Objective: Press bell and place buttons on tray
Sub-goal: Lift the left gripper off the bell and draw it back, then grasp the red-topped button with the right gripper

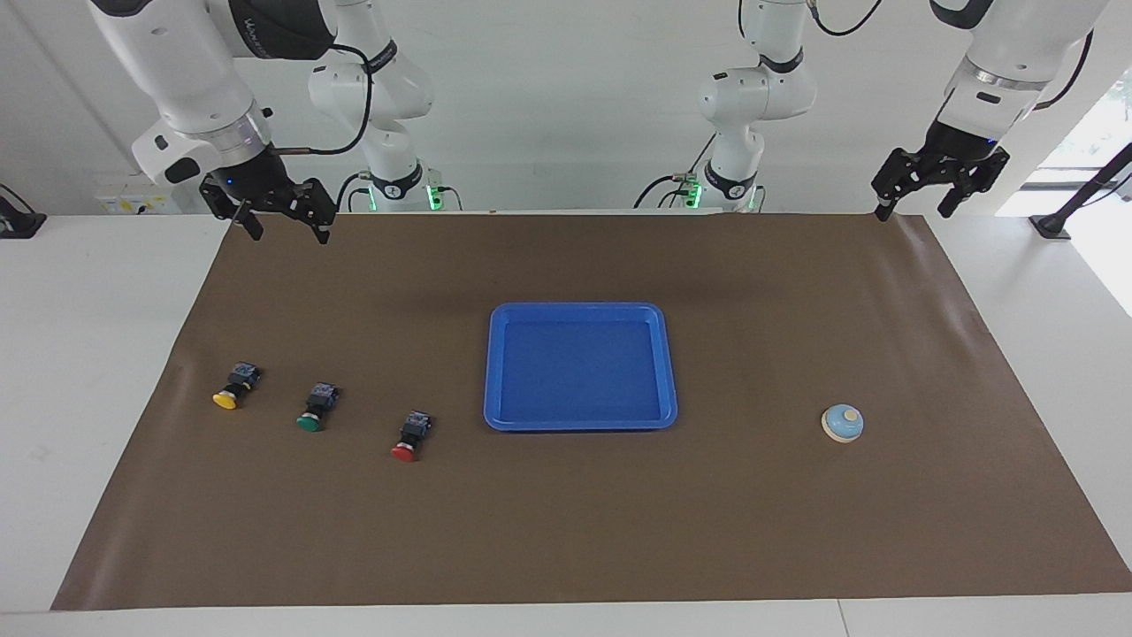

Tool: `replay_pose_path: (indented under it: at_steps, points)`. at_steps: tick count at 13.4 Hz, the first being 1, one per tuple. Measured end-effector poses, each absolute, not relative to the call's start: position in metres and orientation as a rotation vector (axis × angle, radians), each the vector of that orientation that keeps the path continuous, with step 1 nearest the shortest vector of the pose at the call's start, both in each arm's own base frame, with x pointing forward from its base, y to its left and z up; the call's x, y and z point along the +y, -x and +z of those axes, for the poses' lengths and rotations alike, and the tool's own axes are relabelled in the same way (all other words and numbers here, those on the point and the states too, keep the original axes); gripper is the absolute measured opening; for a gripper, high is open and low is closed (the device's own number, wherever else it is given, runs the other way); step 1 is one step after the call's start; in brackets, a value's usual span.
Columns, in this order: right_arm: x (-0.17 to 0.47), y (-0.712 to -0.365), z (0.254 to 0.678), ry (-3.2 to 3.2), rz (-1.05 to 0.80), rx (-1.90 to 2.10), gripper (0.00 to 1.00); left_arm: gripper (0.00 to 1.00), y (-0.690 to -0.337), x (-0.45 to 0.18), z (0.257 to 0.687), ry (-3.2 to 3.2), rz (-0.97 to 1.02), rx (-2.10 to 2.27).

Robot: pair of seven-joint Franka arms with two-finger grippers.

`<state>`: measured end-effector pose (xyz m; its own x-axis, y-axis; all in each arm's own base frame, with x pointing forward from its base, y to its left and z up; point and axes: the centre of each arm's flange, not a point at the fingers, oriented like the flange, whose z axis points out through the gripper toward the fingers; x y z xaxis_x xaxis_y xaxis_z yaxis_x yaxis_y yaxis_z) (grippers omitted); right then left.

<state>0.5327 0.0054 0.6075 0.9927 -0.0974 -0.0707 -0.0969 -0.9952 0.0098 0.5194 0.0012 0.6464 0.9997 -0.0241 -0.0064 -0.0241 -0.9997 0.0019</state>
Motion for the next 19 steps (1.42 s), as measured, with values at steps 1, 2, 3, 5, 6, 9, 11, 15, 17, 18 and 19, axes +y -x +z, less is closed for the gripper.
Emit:
replay_pose_path:
  at_steps: [1, 2, 3, 5, 6, 9, 11, 15, 17, 18, 19]
  points:
    - [0.005, -0.532, 0.607, -3.129, -0.119, -0.152, 1.0, 1.0, -0.53, 0.0, 0.641, -3.138, -0.039, -0.043]
    - [0.006, -0.531, 0.606, -3.128, -0.131, -0.152, 1.0, 1.0, -0.537, -0.001, 0.632, -3.136, -0.066, -0.046]
    - [0.006, -0.531, 0.606, -3.128, -0.137, -0.15, 1.0, 1.0, -0.54, -0.002, 0.625, -3.135, -0.083, -0.049]
    - [0.008, -0.53, 0.606, -3.127, -0.142, -0.144, 1.0, 1.0, -0.541, -0.005, 0.617, -3.134, -0.1, -0.059]
    - [0.009, -0.53, 0.606, -3.127, -0.143, -0.141, 1.0, 1.0, -0.54, -0.008, 0.614, -3.134, -0.109, -0.065]
    - [0.01, -0.53, 0.606, -3.127, -0.143, -0.138, 1.0, 1.0, -0.539, -0.01, 0.605, -3.133, -0.141, -0.073]
    - [0.011, -0.533, 0.604, -3.129, -0.118, -0.135, 1.0, 1.0, -0.537, -0.01, 0.601, -3.132, -0.155, -0.073]
    - [0.027, -0.544, 0.578, -3.13, -0.039, -0.229, 1.0, 1.0, -0.532, -0.01, 0.601, -3.132, -0.163, -0.073]
    - [0.062, -0.558, 0.545, -3.125, -0.022, -0.311, 1.0, 1.0, -0.532, -0.01, 0.6, -3.132, -0.164, -0.073]
    - [0.081, -0.568, 0.526, -3.127, -0.013, -0.331, 1.0, 1.0, -0.532, -0.01, 0.6, -3.132, -0.165, -0.073]
    - [0.096, -0.578, 0.505, -3.128, -0.007, -0.349, 1.0, 1.0, -0.532, -0.01, 0.6, -3.132, -0.165, -0.073]
